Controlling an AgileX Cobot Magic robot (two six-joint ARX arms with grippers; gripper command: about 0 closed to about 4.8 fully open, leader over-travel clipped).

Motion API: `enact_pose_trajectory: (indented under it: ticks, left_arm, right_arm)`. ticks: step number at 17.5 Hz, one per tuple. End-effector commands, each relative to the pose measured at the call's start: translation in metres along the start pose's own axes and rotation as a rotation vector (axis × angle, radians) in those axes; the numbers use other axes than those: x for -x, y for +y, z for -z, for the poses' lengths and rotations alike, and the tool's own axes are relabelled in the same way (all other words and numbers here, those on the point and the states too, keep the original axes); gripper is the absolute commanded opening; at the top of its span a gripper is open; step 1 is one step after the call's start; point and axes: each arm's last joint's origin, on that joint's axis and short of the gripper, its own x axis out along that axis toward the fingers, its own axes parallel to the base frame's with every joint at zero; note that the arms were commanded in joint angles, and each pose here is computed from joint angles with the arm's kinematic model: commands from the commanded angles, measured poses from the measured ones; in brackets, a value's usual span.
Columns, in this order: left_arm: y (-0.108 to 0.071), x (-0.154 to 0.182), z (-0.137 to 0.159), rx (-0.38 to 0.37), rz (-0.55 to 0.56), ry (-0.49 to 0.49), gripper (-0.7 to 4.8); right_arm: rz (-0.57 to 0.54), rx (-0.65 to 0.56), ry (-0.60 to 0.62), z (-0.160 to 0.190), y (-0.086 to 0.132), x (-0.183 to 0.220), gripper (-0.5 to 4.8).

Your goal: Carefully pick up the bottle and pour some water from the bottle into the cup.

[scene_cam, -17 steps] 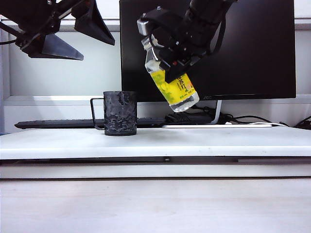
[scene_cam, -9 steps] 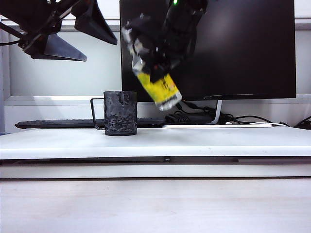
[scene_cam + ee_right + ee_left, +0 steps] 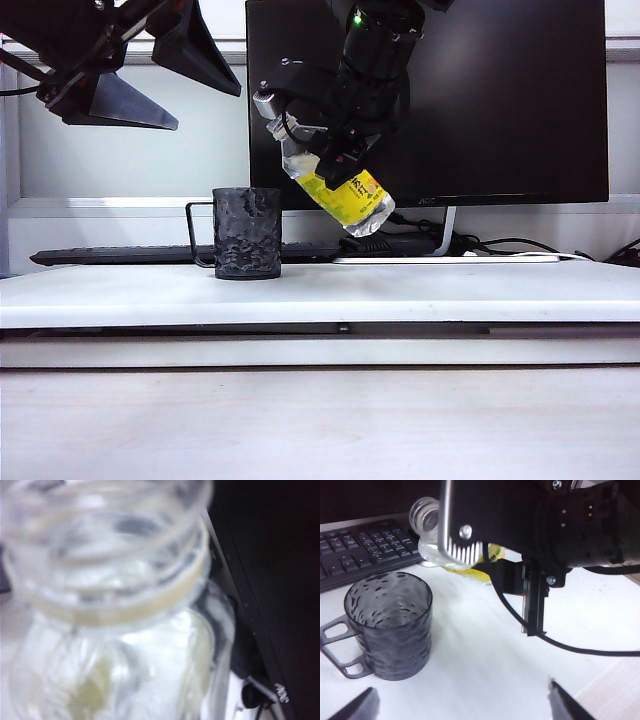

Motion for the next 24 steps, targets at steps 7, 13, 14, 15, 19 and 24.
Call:
enact_pose_trajectory:
  ticks: [7,13,14,15,19,24]
  left_arm:
    - [0.000,0.001,-0.003,-0.007,0.010,-0.016,4.79]
    - [-0.001,0.001,0.000,0.000,0.028,0.014,4.79]
    - [-0.001,0.001,0.001,0.003,0.028,0.027,4.79]
    - [-0.001,0.001,0.002,0.005,0.027,0.037,4.79]
    - [-0.001,0.001,0.002,0.004,0.027,0.036,4.79]
    - [-0.001,0.001,0.002,0.005,0.027,0.037,4.79]
  right_arm:
    - [0.097,0.169,0.011,-0.007,-0.009,0.007,1.44]
    - [0.129,0.218,0.039,-0.012,0.000,0.001,1.44]
    - [0.134,0.232,0.045,-0.011,0.002,-0.001,1.44]
    - [0.171,0.269,0.060,-0.012,0.002,-0.006,1.44]
    - [0.234,0.240,0.015,-0.017,-0.002,-0.008,1.44]
    - [0.239,0.317,0.029,-0.016,0.001,-0.013,1.44]
